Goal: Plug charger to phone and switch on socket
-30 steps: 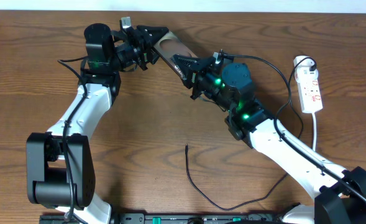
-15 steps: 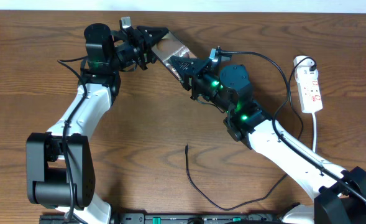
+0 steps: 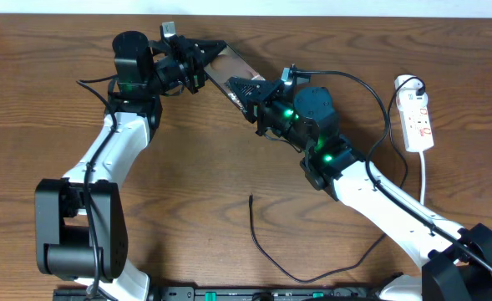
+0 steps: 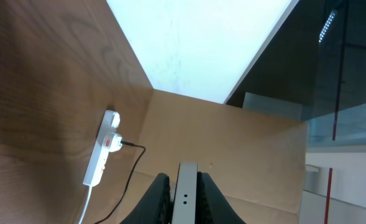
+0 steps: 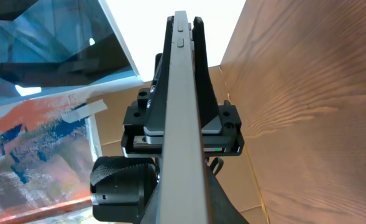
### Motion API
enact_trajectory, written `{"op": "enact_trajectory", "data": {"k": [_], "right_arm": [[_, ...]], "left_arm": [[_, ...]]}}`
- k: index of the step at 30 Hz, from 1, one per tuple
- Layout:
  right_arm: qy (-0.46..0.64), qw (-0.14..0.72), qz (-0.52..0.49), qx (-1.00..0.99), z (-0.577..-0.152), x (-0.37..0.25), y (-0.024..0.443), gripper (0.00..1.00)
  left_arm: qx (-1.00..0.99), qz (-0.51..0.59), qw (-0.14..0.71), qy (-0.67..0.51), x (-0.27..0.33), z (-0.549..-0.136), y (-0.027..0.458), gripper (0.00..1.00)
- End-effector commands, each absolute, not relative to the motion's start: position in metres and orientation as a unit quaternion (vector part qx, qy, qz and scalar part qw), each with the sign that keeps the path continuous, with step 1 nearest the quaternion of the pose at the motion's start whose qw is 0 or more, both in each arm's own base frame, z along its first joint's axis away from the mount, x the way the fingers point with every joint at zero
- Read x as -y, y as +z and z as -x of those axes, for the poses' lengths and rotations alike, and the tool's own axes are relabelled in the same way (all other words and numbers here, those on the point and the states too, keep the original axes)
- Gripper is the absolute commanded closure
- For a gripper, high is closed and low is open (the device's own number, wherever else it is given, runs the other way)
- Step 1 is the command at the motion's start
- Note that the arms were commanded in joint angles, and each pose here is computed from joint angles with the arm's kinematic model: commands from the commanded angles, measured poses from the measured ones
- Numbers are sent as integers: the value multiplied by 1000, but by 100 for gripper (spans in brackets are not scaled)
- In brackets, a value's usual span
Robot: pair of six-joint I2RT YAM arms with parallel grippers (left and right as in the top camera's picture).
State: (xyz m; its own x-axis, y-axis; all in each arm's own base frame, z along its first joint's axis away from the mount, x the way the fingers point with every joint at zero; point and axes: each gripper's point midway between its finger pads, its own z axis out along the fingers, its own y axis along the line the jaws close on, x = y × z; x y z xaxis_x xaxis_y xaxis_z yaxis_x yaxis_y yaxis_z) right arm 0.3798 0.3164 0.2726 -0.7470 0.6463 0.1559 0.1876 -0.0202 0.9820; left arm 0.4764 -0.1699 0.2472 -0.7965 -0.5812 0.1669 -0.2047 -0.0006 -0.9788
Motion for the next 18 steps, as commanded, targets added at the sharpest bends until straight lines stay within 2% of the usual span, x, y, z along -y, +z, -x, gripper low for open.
{"op": "enact_trajectory", "data": {"k": [1, 4, 6, 17, 18], "right_arm": [[663, 185, -301, -661, -379, -320, 292, 99], [663, 184, -301, -660, -379, -320, 292, 99], [663, 184, -301, -661, -379, -320, 292, 99], [664, 181, -300, -661, -377, -322, 292, 99], [664, 181, -300, -661, -377, -322, 292, 95]], "left_arm": [[-688, 268, 163, -654, 171, -476, 267, 87], [-688, 267, 163, -655, 173, -475, 267, 87], [-688, 268, 164, -654, 172, -476, 267, 92], [-689, 266, 170, -652, 172, -477, 267, 93], [-689, 266, 170, -652, 172, -477, 267, 93]]}}
